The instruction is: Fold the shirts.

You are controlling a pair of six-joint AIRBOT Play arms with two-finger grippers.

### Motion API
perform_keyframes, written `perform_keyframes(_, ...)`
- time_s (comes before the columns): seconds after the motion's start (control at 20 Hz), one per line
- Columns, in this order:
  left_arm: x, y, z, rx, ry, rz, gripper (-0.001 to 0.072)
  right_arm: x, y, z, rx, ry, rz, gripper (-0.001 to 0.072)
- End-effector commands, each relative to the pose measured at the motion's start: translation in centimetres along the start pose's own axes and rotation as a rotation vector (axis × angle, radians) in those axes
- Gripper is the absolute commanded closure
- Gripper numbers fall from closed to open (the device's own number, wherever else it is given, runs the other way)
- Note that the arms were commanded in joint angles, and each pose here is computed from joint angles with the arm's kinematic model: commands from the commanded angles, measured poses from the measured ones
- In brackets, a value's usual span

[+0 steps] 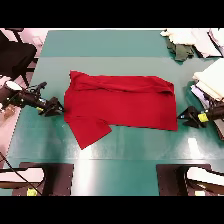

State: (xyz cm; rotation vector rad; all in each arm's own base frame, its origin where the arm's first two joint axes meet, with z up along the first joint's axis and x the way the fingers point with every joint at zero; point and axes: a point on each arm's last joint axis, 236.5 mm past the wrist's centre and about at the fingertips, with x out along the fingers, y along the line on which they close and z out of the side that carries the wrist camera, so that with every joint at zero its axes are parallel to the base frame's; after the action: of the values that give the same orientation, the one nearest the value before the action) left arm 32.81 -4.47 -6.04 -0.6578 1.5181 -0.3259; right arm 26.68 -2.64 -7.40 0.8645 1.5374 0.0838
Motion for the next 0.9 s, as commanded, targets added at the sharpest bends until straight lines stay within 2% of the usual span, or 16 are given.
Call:
perform_keyframes(0.0,1.2,-0.7,-2.5,-0.005,0.066,-0.066,0.0259,1.8,-0.9,-2.9,0.027,0.061,0.047,0.0157)
perform_keyframes(0.35,2.5,0.2,-3.3,-0.042,0.066,-0.059,0.0260,3.4,0.1,-3.5,0.013,0.058,0.095,0.0176)
perform_keyframes(0.45,2.8,-0.1,-3.4,-0.030,0.071,-0.057,0.0260,4.0,0.7,-2.9,-0.012,0.039,0.085,0.0304)
perform_keyframes(0.5,3.0,-0.3,-3.6,-0.020,0.081,-0.054,0.0260,4.4,1.2,-2.7,-0.027,0.031,0.085,0.0394)
perform_keyframes(0.7,3.9,-1.3,-4.7,0.019,0.132,-0.040,0.0260,5.3,2.2,-2.5,-0.075,0.022,0.066,0.0683)
perform_keyframes(0.85,4.9,-0.8,-7.4,0.044,0.230,0.018,0.0261,5.3,2.3,-2.4,-0.078,0.018,0.064,0.0690)
